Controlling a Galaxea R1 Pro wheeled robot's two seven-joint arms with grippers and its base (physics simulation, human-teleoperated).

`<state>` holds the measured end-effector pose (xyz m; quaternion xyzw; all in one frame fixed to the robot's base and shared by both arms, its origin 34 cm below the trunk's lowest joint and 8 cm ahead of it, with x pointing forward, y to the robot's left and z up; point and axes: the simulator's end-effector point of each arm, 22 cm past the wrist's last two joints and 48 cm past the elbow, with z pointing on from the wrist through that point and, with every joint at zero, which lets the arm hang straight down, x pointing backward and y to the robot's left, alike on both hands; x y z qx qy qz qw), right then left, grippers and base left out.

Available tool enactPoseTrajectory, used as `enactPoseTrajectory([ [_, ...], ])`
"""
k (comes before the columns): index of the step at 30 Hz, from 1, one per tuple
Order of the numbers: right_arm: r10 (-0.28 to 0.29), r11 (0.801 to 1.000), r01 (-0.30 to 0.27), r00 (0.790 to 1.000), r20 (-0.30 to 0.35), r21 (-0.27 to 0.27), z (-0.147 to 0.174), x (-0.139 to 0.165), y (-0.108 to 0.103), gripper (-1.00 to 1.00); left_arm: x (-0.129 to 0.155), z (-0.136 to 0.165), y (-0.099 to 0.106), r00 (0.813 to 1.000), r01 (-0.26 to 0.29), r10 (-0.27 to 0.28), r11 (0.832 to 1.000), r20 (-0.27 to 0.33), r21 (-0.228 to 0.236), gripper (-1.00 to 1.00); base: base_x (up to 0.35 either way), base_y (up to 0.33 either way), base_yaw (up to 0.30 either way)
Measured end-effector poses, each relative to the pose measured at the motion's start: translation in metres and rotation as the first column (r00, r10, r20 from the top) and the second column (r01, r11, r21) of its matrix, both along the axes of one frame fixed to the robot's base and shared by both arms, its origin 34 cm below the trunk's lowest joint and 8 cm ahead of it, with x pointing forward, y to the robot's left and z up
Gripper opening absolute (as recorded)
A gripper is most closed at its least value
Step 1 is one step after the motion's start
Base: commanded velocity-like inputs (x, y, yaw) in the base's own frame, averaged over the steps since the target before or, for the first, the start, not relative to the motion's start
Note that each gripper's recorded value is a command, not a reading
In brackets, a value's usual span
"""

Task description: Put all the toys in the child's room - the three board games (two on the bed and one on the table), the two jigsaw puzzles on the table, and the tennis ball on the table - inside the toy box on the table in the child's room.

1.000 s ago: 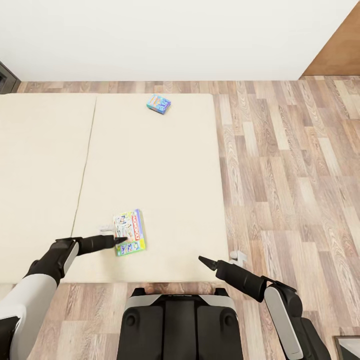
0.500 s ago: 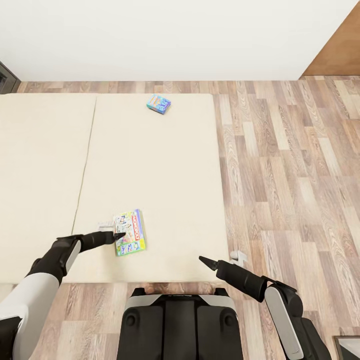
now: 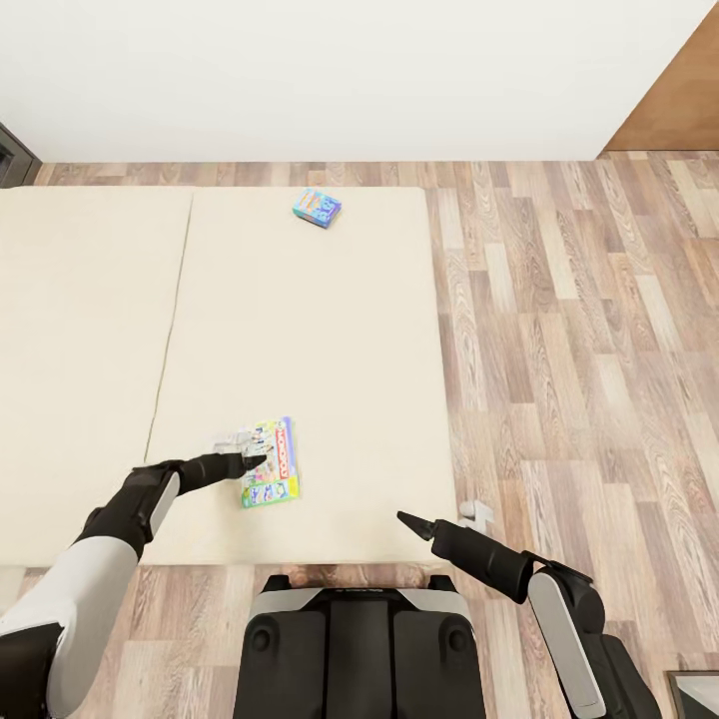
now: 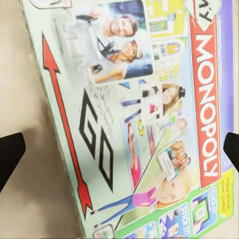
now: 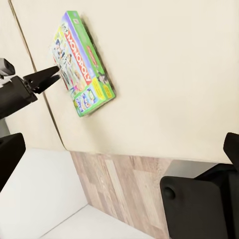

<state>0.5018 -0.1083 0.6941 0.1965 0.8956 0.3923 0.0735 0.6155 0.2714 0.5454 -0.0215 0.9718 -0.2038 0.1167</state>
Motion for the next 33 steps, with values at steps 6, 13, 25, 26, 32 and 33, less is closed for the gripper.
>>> enactPoseTrajectory([
  [6,0.000,1.000,0.000,1.000,-0.001,0.000,0.000,0.000,0.000,1.00,0.010,0.003,-0.008,1.000,0.004,-0.004,1.000,0.018,-0.009,1.00,0.000,0.000,0.000],
  [13,0.001,1.000,-0.001,1.000,-0.007,0.000,-0.003,-0.002,0.000,1.00,0.011,0.001,-0.009,1.000,0.005,-0.005,1.000,0.019,-0.008,1.00,0.000,0.000,0.000],
  [25,0.000,1.000,0.000,1.000,-0.012,0.001,-0.005,-0.004,0.001,1.00,0.009,-0.002,-0.009,1.000,0.005,-0.005,1.000,0.015,-0.008,1.00,0.000,0.000,0.000],
  [26,0.000,1.000,0.000,1.000,-0.012,0.001,-0.005,-0.004,0.001,1.00,0.009,-0.002,-0.009,1.000,0.005,-0.005,1.000,0.015,-0.008,1.00,0.000,0.000,0.000],
  [32,0.001,1.000,-0.001,1.000,-0.013,0.000,-0.005,-0.004,0.001,1.00,0.008,-0.002,-0.009,1.000,0.005,-0.005,1.000,0.014,-0.008,1.00,0.000,0.000,0.000],
  [33,0.000,1.000,0.000,1.000,-0.013,0.001,-0.005,-0.004,0.001,1.00,0.008,-0.002,-0.009,1.000,0.005,-0.005,1.000,0.013,-0.008,1.00,0.000,0.000,0.000],
])
